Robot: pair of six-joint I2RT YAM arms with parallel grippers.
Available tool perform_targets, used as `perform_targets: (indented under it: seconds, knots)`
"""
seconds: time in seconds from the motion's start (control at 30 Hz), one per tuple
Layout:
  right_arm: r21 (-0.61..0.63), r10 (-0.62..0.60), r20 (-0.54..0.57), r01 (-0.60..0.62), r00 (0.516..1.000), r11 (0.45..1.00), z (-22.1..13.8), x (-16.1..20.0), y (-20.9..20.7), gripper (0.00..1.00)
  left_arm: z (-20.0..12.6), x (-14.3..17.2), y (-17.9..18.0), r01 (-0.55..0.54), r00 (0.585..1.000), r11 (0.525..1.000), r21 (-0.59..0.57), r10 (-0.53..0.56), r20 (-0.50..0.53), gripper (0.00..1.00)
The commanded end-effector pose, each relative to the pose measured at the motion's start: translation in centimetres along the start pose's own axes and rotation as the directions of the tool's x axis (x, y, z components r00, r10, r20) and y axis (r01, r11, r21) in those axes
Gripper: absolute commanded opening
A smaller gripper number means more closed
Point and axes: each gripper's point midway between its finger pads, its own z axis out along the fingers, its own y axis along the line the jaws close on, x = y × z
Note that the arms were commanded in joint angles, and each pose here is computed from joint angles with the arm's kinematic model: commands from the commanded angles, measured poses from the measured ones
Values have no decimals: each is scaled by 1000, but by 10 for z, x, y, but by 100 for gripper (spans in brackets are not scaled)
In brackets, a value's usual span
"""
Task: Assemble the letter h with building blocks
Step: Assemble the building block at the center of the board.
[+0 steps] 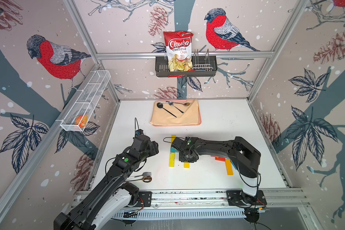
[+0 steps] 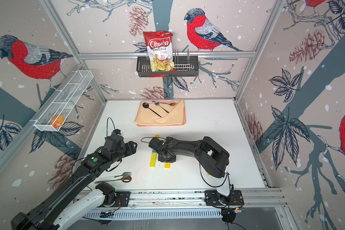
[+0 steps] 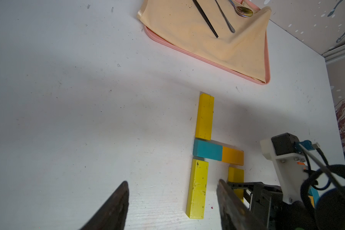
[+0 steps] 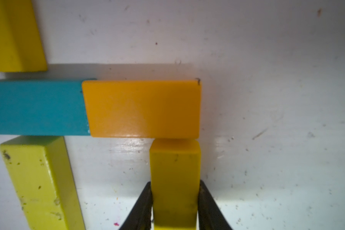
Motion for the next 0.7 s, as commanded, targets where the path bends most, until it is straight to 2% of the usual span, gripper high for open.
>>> perform_targets:
  seconds: [0.0, 0.43, 0.53, 0.67]
  knots:
    - [0, -8, -7, 8, 1000, 1000, 3, 1, 1, 36, -1, -5, -3, -1, 1000, 1000, 17, 1, 18, 68]
    - [-4, 12, -9, -12, 1000, 1000, 6, -4, 2, 35, 0, -4, -4, -2, 1000, 1000, 21, 1, 15, 68]
    - [-4, 13, -8, -13, 1000, 1000, 6, -4, 1, 40, 0, -4, -4, -4, 1000, 1000, 22, 4, 12, 68]
    - [-13, 6, 2, -6, 1000, 1000, 1, -3, 4, 59, 0, -4, -5, -2, 1000, 1000, 24, 2, 15, 68]
